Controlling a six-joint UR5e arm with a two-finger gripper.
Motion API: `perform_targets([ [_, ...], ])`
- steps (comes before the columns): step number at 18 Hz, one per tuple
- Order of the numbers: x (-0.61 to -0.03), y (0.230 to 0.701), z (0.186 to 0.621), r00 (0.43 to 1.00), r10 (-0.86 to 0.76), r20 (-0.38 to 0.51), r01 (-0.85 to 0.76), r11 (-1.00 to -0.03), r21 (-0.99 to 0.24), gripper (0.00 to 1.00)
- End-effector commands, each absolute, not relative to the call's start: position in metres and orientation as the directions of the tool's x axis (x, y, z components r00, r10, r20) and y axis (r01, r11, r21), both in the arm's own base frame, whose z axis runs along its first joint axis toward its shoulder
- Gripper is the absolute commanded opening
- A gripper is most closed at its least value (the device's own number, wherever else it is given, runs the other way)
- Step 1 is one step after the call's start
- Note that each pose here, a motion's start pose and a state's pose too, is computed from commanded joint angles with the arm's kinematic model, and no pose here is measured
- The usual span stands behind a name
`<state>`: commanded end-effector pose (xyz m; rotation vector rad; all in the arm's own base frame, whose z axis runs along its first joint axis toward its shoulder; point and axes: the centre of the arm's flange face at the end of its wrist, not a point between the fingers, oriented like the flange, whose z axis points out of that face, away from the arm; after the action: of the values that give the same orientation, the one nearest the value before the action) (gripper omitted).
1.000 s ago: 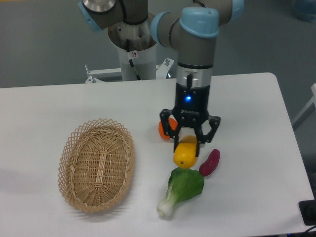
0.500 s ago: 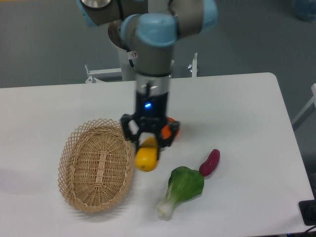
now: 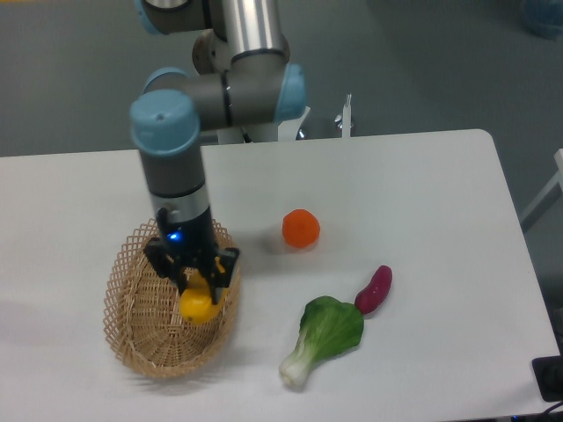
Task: Place the mango in the basket
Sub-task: 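Lift the mango and carry it over the wicker basket, then lower the mango into the basket and open the gripper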
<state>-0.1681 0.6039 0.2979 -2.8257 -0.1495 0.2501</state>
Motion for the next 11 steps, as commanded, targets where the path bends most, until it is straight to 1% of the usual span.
perform_targets([
  [1,-0.155,0.609,0.286,0.978,0.107,-0.177,0.055,-0.960,-0.275,0.45],
  [3,-0.139,0.614,0.276,0.971,0.081,-0.224,0.026,-0.970,-0.240,0.45],
  [7,-0.114,0.617,0.243,0.977,0.038,-0.210,-0.002,-0.983,-0.185,0.45],
  [11,-0.104,0.610,0.232,0.979,0.019,-0.203,-0.014,-0.987,-0.160,0.46],
])
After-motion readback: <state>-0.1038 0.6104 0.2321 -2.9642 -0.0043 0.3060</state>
